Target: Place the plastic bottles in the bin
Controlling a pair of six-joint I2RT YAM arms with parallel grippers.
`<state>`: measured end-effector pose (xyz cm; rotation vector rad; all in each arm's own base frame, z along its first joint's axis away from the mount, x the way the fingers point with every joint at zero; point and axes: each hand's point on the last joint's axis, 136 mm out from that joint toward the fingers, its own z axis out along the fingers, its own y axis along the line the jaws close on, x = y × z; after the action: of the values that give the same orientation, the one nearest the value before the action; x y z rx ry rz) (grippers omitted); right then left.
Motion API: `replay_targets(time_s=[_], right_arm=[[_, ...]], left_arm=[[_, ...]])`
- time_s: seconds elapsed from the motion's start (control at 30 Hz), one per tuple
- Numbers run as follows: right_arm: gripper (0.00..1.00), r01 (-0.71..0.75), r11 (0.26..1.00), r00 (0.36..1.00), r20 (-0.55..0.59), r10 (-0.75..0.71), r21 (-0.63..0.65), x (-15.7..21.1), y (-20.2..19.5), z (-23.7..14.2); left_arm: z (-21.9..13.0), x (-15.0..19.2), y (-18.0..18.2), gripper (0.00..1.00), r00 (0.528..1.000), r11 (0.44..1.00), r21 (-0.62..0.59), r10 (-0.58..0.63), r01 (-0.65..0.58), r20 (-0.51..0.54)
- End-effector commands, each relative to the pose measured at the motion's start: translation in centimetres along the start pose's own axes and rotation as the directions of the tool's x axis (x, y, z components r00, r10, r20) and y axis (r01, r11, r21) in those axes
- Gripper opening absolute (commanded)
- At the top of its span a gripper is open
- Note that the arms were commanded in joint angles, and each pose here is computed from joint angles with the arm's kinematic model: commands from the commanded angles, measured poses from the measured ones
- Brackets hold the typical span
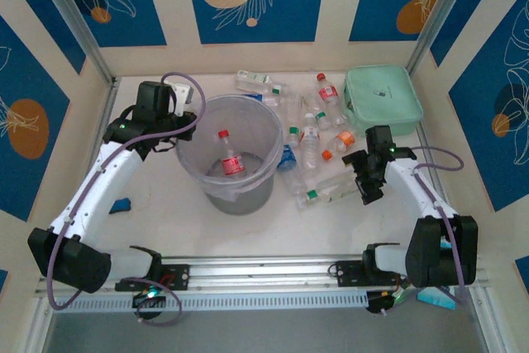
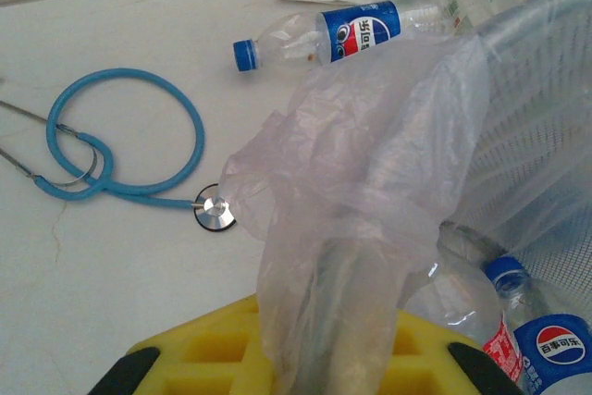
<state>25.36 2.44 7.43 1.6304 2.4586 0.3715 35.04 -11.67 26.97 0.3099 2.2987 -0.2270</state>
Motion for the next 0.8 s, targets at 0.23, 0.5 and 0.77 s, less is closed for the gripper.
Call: replay_targets(time_s=[0.23, 0.5, 0.77], right_arm=[[1.0, -0.079, 0.996, 0.995, -0.059, 0.081, 0.028, 0.1, 0.3, 3.6], [0.87, -0.102, 0.993, 0.992, -0.068, 0.106, 0.052, 0.2, -0.1, 4.3], [0.71, -0.09, 0.994, 0.994, -0.056, 0.094, 0.067, 0.1, -0.4, 3.6]], left_arm=[[0.1, 0.5, 0.0, 0.0, 1.0, 1.0, 0.012, 0.017, -0.017, -0.002], [0.2, 0.5, 0.2, 0.0, 1.0, 1.0, 0.004, 0.02, -0.02, -0.003], [0.1, 0.5, 0.3, 0.0, 1.0, 1.0, -0.004, 0.022, -0.022, -0.002]])
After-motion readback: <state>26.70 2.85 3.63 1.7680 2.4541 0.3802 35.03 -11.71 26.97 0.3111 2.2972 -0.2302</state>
